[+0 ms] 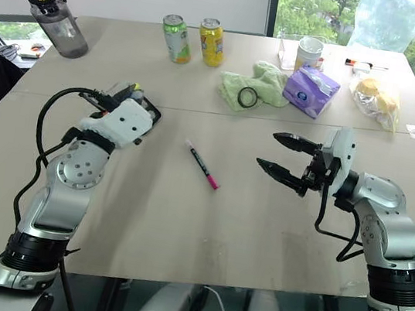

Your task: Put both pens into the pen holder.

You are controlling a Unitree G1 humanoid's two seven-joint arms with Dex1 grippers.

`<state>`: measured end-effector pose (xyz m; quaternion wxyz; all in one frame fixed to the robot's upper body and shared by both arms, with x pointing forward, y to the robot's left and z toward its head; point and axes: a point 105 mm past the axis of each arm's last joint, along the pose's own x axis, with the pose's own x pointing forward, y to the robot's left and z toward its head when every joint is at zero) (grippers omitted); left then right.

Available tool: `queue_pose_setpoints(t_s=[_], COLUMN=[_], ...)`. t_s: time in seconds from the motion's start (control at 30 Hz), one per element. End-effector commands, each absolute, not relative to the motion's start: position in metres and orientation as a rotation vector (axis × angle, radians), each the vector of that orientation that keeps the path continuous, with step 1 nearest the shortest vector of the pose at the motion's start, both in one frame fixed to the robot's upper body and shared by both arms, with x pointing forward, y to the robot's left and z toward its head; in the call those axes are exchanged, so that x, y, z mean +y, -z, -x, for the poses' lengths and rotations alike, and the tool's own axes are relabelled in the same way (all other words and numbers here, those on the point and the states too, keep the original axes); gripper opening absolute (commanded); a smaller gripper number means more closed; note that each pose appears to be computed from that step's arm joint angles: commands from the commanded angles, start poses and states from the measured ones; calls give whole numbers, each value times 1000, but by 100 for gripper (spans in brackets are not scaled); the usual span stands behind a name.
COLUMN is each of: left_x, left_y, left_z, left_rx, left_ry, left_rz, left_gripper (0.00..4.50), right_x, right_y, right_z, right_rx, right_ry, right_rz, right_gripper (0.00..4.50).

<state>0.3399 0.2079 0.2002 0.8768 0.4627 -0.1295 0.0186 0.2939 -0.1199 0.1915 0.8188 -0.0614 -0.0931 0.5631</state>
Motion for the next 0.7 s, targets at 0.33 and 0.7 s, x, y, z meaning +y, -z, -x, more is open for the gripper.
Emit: queue_pose_setpoints(t_s=[0.33, 0.7], left_x=[228, 191], left_y=[-220, -214], left_z=[-349, -347], left_rx=[-302, -317], left_ry=[-137, 124], left_rz=[-939, -634], left_gripper=[441, 441], right_x=[-123, -77], right_y=[-196, -159], right_z=[-289, -291], right_rx=[-235, -55], right_ry=[-1193, -1165], right_rz=[150, 227], right_gripper=[348, 348])
